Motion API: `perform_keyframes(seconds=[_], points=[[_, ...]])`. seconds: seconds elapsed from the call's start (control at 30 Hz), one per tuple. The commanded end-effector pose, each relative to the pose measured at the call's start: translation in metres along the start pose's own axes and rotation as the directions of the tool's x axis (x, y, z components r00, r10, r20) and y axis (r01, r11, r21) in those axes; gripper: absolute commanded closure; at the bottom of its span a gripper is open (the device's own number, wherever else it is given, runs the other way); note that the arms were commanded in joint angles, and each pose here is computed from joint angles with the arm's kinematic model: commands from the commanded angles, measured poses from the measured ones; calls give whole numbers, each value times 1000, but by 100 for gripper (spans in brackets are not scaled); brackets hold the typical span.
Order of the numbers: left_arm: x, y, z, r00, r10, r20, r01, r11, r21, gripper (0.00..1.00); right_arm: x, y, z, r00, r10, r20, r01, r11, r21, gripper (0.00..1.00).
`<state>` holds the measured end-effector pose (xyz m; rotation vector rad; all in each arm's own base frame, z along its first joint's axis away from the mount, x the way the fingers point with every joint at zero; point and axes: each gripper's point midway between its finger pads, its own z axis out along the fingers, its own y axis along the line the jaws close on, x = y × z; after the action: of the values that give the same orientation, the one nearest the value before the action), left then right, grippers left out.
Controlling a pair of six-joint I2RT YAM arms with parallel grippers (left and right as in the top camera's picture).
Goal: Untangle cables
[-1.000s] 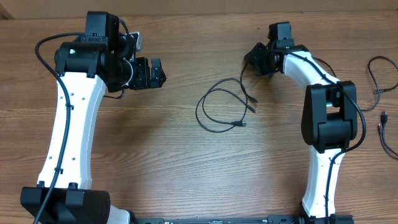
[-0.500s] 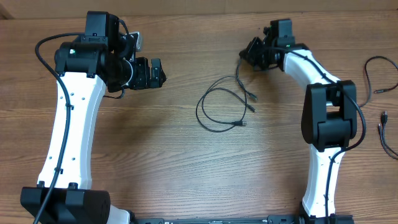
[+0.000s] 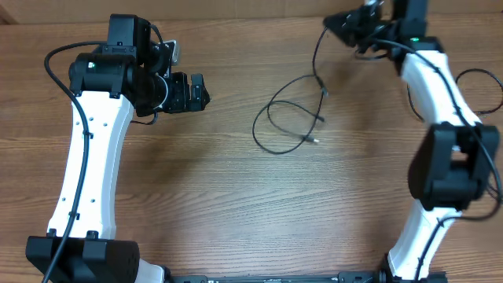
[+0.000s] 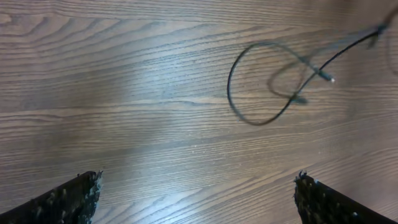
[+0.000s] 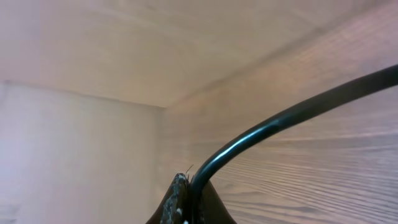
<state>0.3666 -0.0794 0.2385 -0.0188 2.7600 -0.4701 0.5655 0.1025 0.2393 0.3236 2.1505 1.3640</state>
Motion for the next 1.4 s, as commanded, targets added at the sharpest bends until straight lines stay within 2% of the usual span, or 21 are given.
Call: perform_keyframes(seconds=[0.0,0.2,0.3,0.47,0.63,0.67,0.8,0.83,0.93,1.07,1.1,1.13,1.17,1.23,1.37], points=[[-5,-8,-11,999,30,36,-31,999,15,0,-20,60,-49,996,-59,63,65,994,-86,96],[-5,-8,-11,999,30,36,-31,999,15,0,-38,82,-92,984,-91,153,105,991,-85,96],[-5,-8,-11,999,30,36,-30,999,15,0,-51,77,-114,974,-96,204,111,992,-63,96],[-5,-8,-11,999,30,36,-31,999,15,0,-75,35,-156,956,-17,293,8,999,31,96],[-5,-8,-11,999,30,36,-31,999,15,0,-95,-36,-215,900,17,436,-138,959,248,96],[-5,-8,-11,999,30,36,-31,999,15,0,-99,-62,-239,873,2,488,-192,921,340,96],[-5,-8,-11,999,30,36,-31,999,15,0,-104,-112,-292,818,-96,568,-293,780,554,96],[-5,-8,-11,999,30,36,-31,999,15,1,-102,-132,-314,803,-171,571,-327,674,663,96],[-5,-8,-11,999,30,36,-31,999,15,0,-101,-151,-342,790,-266,553,-366,519,773,96],[-5,-8,-11,999,30,36,-31,999,15,0,-97,-171,-362,777,-309,549,-425,386,819,96],[-5,-8,-11,999,30,36,-31,999,15,0,-96,-179,-363,780,-305,546,-433,366,824,93],[-5,-8,-11,999,30,36,-31,999,15,1,-93,-189,-360,791,-289,539,-435,353,828,77],[-5,-8,-11,999,30,36,-31,999,15,0,-89,-199,-356,802,-271,533,-437,342,832,55],[-5,-8,-11,999,30,36,-31,999,15,0,-83,-213,-351,821,-236,520,-438,324,838,29],[-5,-8,-11,999,30,36,-31,999,15,0,-76,-223,-346,837,-202,509,-437,315,842,23]])
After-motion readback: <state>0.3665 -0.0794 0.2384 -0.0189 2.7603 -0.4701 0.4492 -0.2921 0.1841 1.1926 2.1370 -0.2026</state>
